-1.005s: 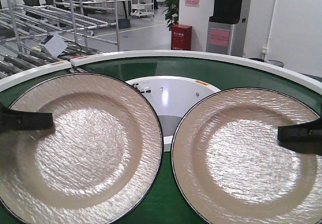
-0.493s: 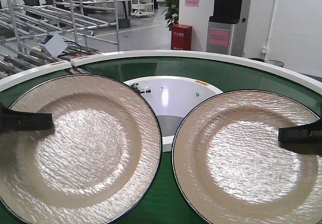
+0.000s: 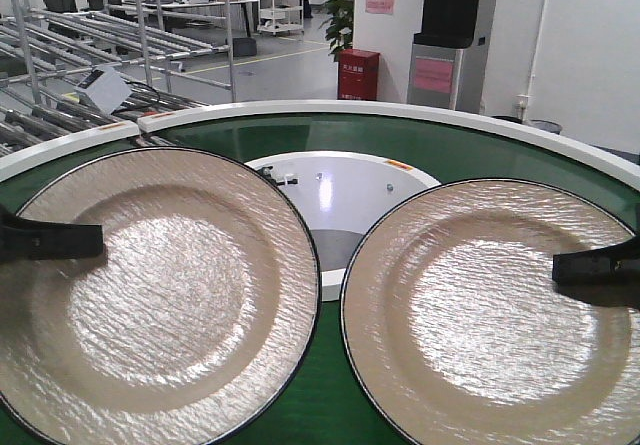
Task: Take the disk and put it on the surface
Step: 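Lift both held plates upright off the conveyor, then hold both plates raised while the base drives to the steel table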
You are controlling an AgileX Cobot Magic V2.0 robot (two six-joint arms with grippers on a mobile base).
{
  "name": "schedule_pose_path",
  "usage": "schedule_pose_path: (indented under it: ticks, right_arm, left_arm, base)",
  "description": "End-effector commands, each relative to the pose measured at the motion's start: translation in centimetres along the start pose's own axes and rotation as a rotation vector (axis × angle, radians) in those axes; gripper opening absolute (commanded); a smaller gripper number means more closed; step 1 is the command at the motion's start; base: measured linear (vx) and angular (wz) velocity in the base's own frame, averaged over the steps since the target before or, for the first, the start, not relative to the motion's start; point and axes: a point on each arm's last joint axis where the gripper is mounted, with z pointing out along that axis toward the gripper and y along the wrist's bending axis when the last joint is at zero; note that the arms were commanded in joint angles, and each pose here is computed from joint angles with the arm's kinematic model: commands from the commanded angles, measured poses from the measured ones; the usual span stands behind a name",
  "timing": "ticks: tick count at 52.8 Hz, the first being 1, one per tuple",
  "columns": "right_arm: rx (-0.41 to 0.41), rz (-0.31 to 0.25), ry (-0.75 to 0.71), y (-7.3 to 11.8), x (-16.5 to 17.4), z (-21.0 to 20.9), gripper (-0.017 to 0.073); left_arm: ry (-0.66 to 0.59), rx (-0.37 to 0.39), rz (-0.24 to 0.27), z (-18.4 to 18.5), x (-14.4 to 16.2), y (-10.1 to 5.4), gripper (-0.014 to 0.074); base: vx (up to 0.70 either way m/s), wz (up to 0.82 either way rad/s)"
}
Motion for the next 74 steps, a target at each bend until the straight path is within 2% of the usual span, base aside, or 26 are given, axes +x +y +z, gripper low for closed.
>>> schedule_pose_path:
  ticks: [1, 23, 74]
  right_arm:
    - [-0.096, 0.003, -0.108, 2.25, -0.95, -1.1, -0.0009]
    - [-0.096, 0.003, -0.108, 2.25, -0.95, -1.1, -0.0009]
    - [-0.096, 0.003, -0.108, 2.25, -0.95, -1.1, -0.0009]
  left_arm:
    - [-0.105, 0.12, -0.021, -0.93, -1.06, -2.7, -0.0005]
    - [-0.105, 0.12, -0.021, -0.93, -1.06, -2.7, -0.0005]
    - [-0.105, 0.12, -0.021, -0.93, -1.06, -2.71, -0.0005]
  base:
    - [-0.02, -0.08]
    - [-0.07, -0.25]
    - [-0.14, -0.55]
